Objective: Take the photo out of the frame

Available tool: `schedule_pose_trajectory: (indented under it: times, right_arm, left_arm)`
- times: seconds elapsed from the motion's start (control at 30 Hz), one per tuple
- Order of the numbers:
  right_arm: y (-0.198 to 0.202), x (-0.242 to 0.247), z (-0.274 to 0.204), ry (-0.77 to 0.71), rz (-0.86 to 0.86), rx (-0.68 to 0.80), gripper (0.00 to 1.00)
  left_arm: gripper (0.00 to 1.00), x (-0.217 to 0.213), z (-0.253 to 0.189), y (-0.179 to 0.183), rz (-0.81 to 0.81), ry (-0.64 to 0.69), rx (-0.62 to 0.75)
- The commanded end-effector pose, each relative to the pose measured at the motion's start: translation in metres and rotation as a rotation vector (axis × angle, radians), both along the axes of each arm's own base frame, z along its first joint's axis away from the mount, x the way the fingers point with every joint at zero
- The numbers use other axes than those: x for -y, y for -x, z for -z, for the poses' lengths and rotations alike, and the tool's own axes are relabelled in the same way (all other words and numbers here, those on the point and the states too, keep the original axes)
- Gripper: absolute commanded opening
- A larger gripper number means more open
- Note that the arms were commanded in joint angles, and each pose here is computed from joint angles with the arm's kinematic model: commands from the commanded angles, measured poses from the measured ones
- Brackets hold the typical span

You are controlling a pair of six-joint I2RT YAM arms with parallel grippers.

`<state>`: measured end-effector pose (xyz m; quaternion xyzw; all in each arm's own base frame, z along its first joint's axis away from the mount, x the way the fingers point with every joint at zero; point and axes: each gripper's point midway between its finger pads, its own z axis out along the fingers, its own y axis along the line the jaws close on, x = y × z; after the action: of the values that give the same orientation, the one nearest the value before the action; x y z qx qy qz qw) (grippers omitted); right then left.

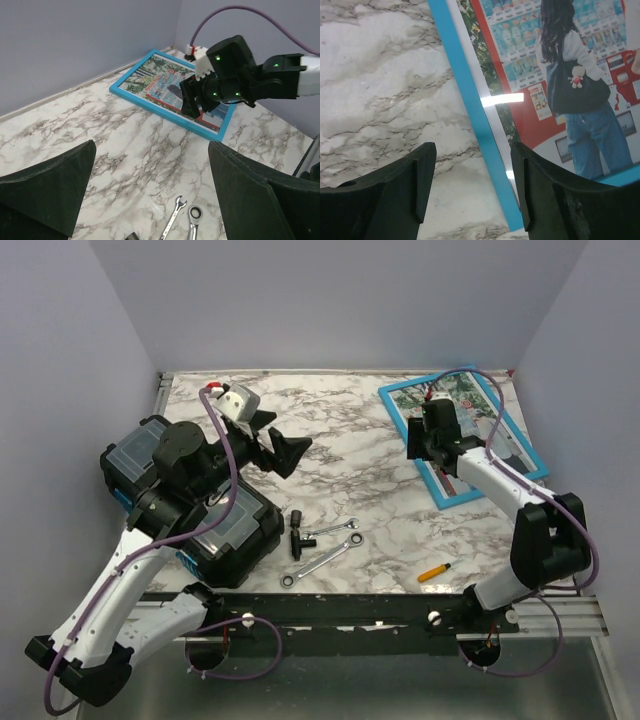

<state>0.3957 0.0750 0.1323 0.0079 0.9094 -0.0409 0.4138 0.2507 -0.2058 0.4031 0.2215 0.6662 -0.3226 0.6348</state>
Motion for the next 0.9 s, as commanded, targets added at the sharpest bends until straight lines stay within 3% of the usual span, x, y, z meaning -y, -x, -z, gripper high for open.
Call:
schedule_pose_trajectory:
  times: [0.0, 0.87]
  right_arm:
    - [-0.029, -0.002, 0.017, 0.108, -0.072, 0.006, 0.67]
    - [-0.031, -0.001, 0.092, 0.131, -0.198, -0.148, 0.52]
  left_arm:
    - [0.99, 0.000, -0.003, 0.002, -0.046, -0.018, 0.054]
    - [0.99, 0.018, 0.001, 0.018, -0.002, -0.030, 0.061]
